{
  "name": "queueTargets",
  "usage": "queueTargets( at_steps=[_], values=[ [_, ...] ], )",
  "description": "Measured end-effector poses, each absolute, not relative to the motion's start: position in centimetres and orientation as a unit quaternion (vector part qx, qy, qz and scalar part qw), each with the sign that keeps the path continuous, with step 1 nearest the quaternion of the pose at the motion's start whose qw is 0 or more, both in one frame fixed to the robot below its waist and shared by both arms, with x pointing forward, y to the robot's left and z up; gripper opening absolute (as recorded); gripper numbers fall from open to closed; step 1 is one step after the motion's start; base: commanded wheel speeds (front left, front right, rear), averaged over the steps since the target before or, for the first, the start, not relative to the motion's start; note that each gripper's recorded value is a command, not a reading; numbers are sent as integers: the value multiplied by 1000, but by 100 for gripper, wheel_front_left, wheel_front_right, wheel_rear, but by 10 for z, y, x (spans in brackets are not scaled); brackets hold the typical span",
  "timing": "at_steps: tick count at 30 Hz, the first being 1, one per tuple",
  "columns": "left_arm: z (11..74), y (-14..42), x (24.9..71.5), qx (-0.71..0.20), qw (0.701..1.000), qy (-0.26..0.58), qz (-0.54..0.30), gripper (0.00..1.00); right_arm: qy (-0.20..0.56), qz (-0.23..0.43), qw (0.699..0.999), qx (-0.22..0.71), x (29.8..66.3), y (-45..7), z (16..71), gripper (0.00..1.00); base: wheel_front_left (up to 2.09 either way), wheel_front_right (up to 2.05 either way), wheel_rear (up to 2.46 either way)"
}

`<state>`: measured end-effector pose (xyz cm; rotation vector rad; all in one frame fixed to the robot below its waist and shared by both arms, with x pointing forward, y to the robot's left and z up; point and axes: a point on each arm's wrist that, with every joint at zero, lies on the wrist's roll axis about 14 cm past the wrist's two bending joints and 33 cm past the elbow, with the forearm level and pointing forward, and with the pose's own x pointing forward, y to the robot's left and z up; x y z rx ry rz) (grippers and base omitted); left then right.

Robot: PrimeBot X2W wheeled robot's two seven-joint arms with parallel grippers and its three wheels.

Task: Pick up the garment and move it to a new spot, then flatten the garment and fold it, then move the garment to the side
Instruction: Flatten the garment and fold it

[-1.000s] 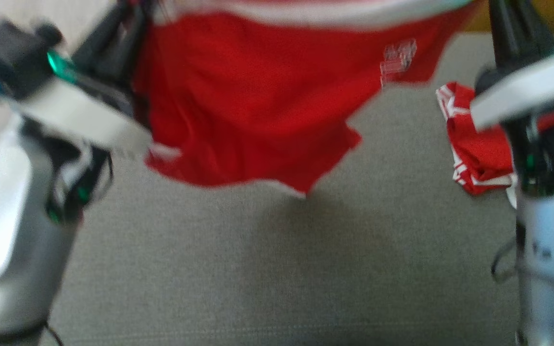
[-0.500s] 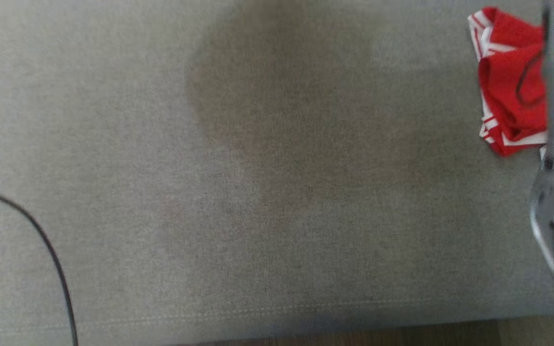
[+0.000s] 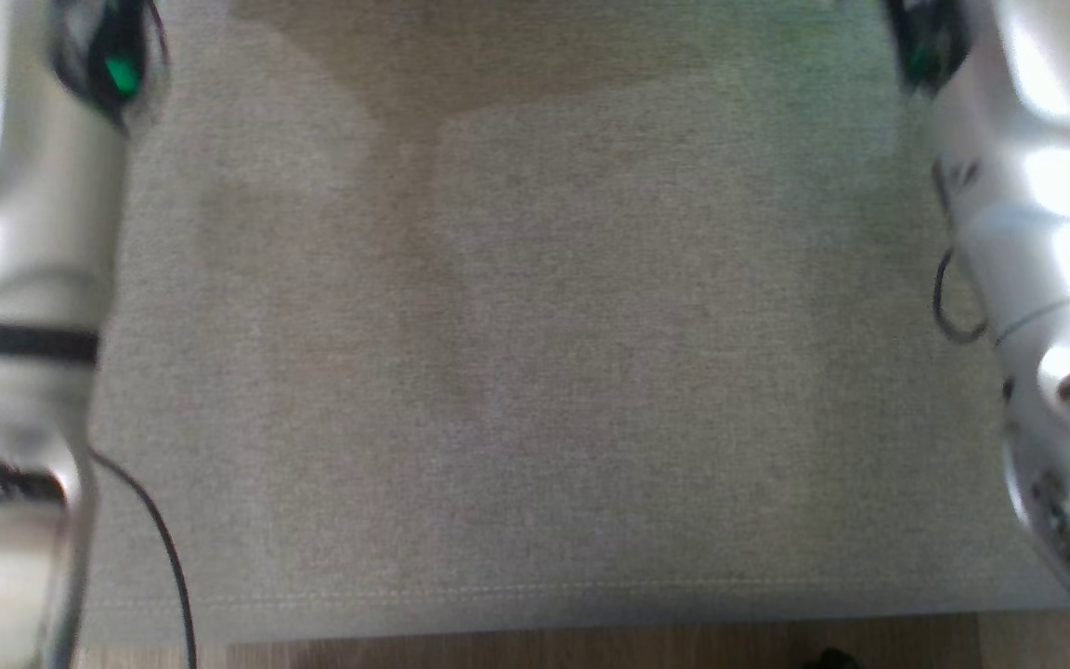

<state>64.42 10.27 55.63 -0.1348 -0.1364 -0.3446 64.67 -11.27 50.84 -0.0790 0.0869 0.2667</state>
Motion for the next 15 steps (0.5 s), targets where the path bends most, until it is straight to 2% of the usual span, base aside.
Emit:
queueTargets(
  at_steps=[4,9,15],
  values=[
    [513,111,617,-79,983,-19,-164,0,95,150,983,-43,627,-103,472,0,0,0,0],
    [495,100,578,-64,979,3,-195,0,118,164,977,-69,613,-98,471,0,0,0,0],
    [469,93,523,-36,973,42,-225,0,166,171,966,-103,577,-109,454,0,0,0,0]
  ],
)
